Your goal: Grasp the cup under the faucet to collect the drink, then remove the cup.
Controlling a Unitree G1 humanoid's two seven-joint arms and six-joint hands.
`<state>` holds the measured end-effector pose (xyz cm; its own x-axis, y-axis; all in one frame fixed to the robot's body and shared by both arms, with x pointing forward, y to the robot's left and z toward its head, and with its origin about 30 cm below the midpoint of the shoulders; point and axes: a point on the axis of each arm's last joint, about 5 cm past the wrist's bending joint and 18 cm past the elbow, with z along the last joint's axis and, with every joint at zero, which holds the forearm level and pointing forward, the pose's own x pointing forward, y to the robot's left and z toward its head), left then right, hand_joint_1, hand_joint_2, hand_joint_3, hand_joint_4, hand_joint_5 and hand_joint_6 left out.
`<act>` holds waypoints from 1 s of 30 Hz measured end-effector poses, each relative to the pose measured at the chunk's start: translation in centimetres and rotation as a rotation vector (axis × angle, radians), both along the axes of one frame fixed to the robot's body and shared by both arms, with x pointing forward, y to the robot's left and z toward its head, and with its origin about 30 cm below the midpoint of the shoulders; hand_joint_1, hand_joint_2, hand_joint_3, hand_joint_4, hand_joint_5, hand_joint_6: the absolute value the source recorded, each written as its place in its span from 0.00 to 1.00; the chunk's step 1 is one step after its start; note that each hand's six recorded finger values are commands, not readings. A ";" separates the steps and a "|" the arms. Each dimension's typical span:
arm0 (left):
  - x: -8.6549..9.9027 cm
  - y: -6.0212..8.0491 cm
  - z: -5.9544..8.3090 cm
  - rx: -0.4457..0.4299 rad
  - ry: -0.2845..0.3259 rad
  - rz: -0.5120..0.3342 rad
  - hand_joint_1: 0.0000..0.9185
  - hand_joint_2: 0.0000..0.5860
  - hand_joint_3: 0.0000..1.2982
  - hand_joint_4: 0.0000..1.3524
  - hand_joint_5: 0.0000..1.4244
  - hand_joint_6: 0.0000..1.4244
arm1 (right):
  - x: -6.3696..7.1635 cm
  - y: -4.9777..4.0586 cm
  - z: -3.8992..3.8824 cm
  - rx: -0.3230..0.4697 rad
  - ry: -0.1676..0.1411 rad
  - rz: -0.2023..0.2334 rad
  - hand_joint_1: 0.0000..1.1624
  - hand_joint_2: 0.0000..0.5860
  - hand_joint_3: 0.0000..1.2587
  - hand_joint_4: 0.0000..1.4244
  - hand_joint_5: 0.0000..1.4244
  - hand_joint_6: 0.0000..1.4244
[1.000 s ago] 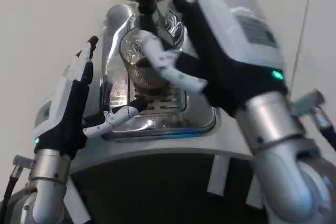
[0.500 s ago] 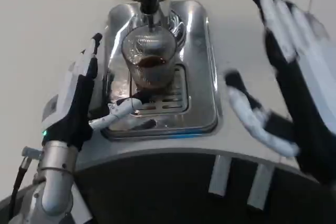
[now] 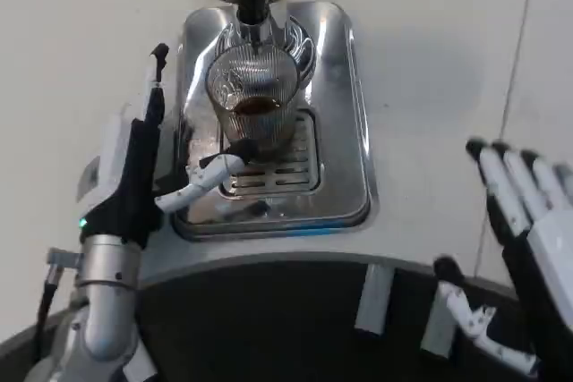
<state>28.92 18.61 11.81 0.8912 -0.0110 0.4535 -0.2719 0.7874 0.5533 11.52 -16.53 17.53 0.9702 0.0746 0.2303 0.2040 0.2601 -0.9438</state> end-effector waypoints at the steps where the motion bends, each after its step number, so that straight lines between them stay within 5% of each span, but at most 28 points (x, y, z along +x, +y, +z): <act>1: 0.0 -0.3 0.0 -0.007 -0.008 -0.006 0.40 0.07 0.00 0.00 0.06 0.07 | 0.0 -0.05 -0.29 -0.009 0.011 0.001 0.43 0.83 0.00 0.00 0.00 0.00; 15: 0.8 -1.3 0.3 -0.020 -0.027 -0.029 0.47 0.09 0.00 0.00 0.08 0.09 | -1.3 -0.25 -1.70 -0.027 0.092 -0.008 0.43 0.82 0.00 0.00 0.00 0.00; 30: 1.4 -2.7 0.3 -0.027 -0.027 -0.066 0.50 0.09 0.00 0.00 0.13 0.15 | -2.2 -0.72 -1.01 -0.021 0.092 -0.025 0.41 0.78 0.00 0.00 0.00 0.00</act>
